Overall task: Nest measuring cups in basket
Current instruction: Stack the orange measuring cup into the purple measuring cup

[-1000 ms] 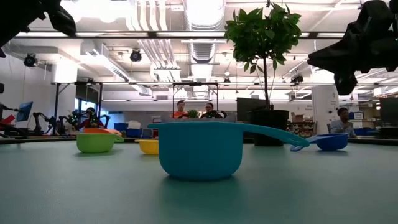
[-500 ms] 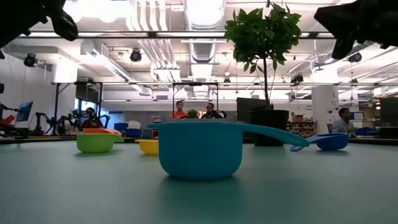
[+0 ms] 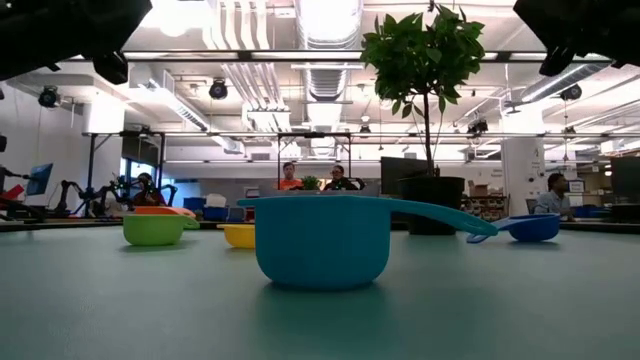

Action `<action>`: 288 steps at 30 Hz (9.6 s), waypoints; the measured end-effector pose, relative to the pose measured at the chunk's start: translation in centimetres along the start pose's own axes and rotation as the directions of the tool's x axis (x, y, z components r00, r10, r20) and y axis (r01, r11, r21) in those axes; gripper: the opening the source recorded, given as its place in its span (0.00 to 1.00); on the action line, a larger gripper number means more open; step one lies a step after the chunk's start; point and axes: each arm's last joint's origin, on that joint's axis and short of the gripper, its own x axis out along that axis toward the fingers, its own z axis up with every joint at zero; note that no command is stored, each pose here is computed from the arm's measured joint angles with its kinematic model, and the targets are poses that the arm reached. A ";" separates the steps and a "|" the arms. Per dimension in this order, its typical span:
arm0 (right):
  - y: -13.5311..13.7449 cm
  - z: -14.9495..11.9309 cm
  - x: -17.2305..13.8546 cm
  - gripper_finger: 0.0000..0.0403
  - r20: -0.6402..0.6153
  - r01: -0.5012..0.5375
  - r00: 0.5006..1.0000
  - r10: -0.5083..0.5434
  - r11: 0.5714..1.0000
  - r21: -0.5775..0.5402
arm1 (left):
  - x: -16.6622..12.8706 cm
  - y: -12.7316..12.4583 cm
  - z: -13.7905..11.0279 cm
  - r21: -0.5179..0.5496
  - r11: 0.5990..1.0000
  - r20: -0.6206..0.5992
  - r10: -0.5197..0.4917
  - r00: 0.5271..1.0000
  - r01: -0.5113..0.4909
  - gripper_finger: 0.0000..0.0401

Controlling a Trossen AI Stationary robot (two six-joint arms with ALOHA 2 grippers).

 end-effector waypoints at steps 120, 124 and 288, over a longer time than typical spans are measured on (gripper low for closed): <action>2.5 2.8 8.5 0.12 -0.324 -0.230 0.932 0.164 0.957 -0.179 | 10.8 -5.0 -0.7 -0.148 0.989 -0.302 -0.058 0.952 0.014 0.00; 2.9 3.1 8.6 0.12 -0.350 -0.286 0.909 0.227 0.950 -0.127 | 12.3 -6.3 -1.2 -0.137 0.990 -0.377 -0.089 0.922 0.040 0.00; 5.3 4.1 7.6 0.12 -0.505 -0.446 0.770 0.390 0.895 0.011 | 10.4 11.7 -6.4 0.334 0.908 -0.789 0.417 -0.452 0.254 0.00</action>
